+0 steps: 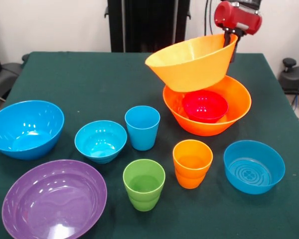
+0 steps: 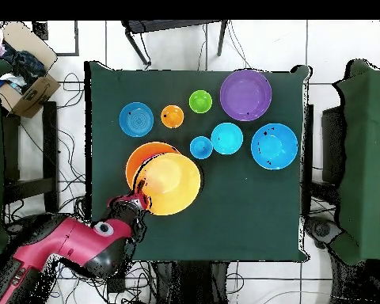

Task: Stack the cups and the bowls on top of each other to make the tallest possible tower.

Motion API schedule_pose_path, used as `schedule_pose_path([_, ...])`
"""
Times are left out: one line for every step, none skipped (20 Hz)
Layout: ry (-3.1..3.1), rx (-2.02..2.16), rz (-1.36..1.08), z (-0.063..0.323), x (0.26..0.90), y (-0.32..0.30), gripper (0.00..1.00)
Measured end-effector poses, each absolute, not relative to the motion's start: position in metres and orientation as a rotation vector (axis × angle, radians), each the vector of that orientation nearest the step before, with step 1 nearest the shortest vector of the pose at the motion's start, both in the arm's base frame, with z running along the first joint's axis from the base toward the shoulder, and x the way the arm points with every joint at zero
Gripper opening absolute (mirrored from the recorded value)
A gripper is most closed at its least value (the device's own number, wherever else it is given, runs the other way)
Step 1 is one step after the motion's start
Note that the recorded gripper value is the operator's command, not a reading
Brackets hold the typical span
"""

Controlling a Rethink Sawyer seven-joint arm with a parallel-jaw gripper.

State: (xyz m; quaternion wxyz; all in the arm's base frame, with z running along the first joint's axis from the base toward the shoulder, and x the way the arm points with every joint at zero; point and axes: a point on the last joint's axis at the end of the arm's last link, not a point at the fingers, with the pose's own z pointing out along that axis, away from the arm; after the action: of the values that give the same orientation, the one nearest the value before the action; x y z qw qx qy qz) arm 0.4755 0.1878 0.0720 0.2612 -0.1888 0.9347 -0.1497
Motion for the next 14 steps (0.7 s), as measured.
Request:
schedule_pose_path([2.546,-0.553,-0.418,0.076,0.475,0.185,0.00])
schedule_pose_path([2.567,-0.601,-0.429,0.082,0.475,0.182,0.00])
schedule_pose_path([2.587,-0.649,-0.439,0.087,0.475,0.179,0.00])
schedule_pose_path([2.608,-0.690,-0.443,0.093,0.474,0.177,0.00])
schedule_pose_path([2.623,-0.719,-0.446,0.098,0.474,0.176,0.00])
schedule_pose_path([2.633,-0.735,-0.447,0.102,0.474,0.176,0.00])
schedule_pose_path([2.643,-0.751,-0.449,0.105,0.474,0.175,0.00])
schedule_pose_path([2.660,-0.778,-0.451,0.111,0.473,0.174,0.00])
schedule_pose_path([2.689,-0.826,-0.464,0.124,0.472,0.171,0.00])
schedule_pose_path([2.698,-0.842,-0.473,0.128,0.472,0.170,0.00])
schedule_pose_path([2.703,-0.853,-0.482,0.131,0.472,0.169,0.00])
schedule_pose_path([2.708,-0.868,-0.499,0.134,0.472,0.167,0.00])
schedule_pose_path([2.711,-0.888,-0.527,0.138,0.472,0.165,0.00])
schedule_pose_path([2.709,-0.906,-0.558,0.141,0.474,0.163,0.00])
